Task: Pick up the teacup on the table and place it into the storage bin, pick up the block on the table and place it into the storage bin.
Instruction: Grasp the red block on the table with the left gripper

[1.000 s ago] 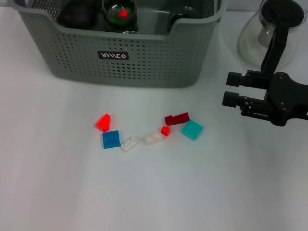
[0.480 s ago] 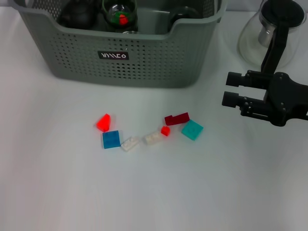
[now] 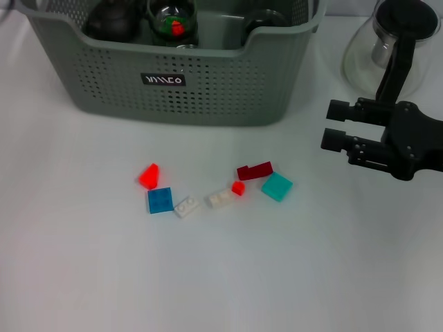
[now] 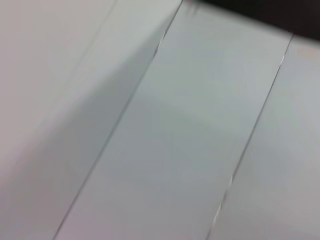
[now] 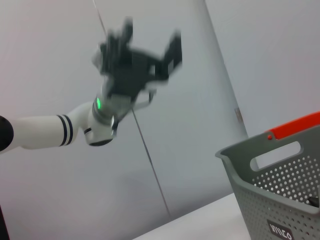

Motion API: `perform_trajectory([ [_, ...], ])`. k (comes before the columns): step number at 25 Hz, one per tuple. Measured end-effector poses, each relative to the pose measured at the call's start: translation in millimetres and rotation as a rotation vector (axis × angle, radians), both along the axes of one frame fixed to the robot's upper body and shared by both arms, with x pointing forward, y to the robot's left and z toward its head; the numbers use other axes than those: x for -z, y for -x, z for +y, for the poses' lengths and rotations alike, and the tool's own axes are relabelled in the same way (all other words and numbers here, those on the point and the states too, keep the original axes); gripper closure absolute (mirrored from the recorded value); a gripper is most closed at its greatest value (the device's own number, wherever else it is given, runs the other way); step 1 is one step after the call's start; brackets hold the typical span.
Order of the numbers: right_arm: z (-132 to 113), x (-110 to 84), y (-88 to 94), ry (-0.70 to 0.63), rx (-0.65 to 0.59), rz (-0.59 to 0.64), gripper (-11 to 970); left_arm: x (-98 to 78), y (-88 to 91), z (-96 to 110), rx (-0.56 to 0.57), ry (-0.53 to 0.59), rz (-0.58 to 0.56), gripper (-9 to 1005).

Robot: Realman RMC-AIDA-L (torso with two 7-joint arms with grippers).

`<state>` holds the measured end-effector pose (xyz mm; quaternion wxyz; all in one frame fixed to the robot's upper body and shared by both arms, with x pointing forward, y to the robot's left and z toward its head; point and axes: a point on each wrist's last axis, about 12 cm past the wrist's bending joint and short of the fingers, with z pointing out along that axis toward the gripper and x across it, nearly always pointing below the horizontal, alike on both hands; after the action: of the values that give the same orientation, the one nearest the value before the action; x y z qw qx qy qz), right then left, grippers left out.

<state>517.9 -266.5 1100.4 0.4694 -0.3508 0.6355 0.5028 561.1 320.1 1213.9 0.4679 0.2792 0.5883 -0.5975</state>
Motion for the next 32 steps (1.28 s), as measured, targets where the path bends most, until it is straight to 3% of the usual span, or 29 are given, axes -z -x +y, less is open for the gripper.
perform_trajectory([
  [6, -2, 0.3, 0.7, 0.002, 0.003, 0.002, 345, 33.9, 24.2, 8, 0.059, -0.384, 0.092, 317],
  [13, -6, 1.8, 2.3, 0.019, -0.001, 0.021, 345, 49.4, 28.4, -19, 0.121, -0.811, 0.15, 319],
  [21, -16, 7.2, 11.6, 0.05, -0.01, 0.042, 346, 46.1, 16.5, -62, 0.099, -1.113, 0.105, 329],
  [28, -18, 8.0, 13.5, 0.047, -0.002, 0.042, 346, 62.0, -0.9, -101, -0.003, -1.399, 0.164, 344],
  [32, -17, 8.2, 12.7, 0.046, 0.001, 0.042, 346, 69.1, -1.1, -124, -0.044, -1.474, 0.157, 353],
])
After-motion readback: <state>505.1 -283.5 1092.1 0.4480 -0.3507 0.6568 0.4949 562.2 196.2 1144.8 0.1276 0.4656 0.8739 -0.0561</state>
